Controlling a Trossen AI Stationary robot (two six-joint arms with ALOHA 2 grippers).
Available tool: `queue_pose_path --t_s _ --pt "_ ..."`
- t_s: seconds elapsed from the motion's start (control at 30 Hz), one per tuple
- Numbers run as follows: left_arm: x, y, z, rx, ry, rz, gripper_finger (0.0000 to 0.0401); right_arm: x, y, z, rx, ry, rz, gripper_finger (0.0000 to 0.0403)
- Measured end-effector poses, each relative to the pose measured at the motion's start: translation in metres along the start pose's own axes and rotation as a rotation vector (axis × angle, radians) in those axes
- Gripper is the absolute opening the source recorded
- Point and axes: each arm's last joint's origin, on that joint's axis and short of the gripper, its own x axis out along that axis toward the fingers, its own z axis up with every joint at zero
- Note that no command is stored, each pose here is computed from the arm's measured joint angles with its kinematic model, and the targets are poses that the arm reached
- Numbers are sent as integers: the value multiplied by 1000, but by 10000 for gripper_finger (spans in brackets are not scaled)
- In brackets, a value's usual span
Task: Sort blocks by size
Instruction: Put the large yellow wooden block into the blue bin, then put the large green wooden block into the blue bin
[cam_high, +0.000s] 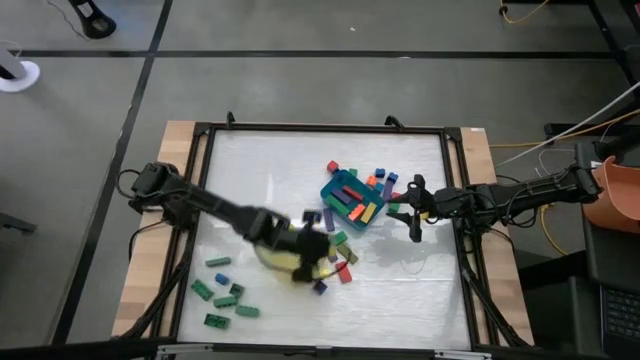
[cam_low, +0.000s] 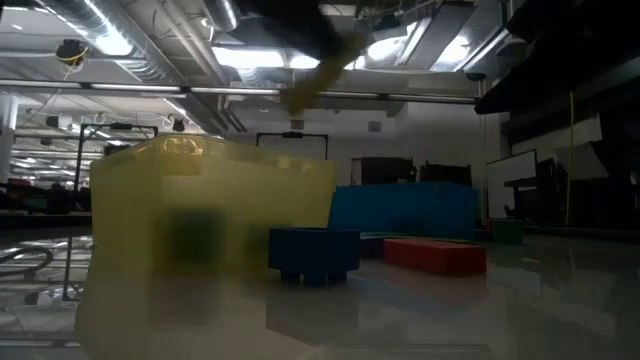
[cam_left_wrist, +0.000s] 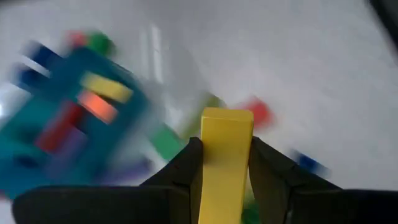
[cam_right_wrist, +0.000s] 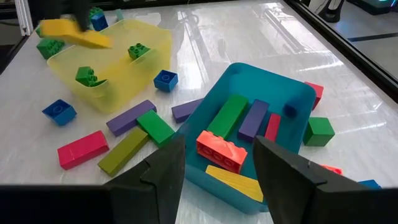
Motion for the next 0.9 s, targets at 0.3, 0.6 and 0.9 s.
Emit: queue_pose_path --t_s 0.3,0.6,0.9 --pt "53 105 8 -109 -172 224 105 0 0 0 0 0 3 189" --pt "80 151 -15 -373 -122 286 151 0 0 0 0 -1 -5 189" --pt "9 141 -12 -393 8 173 183 0 -1 -4 -13 43 -27 189"
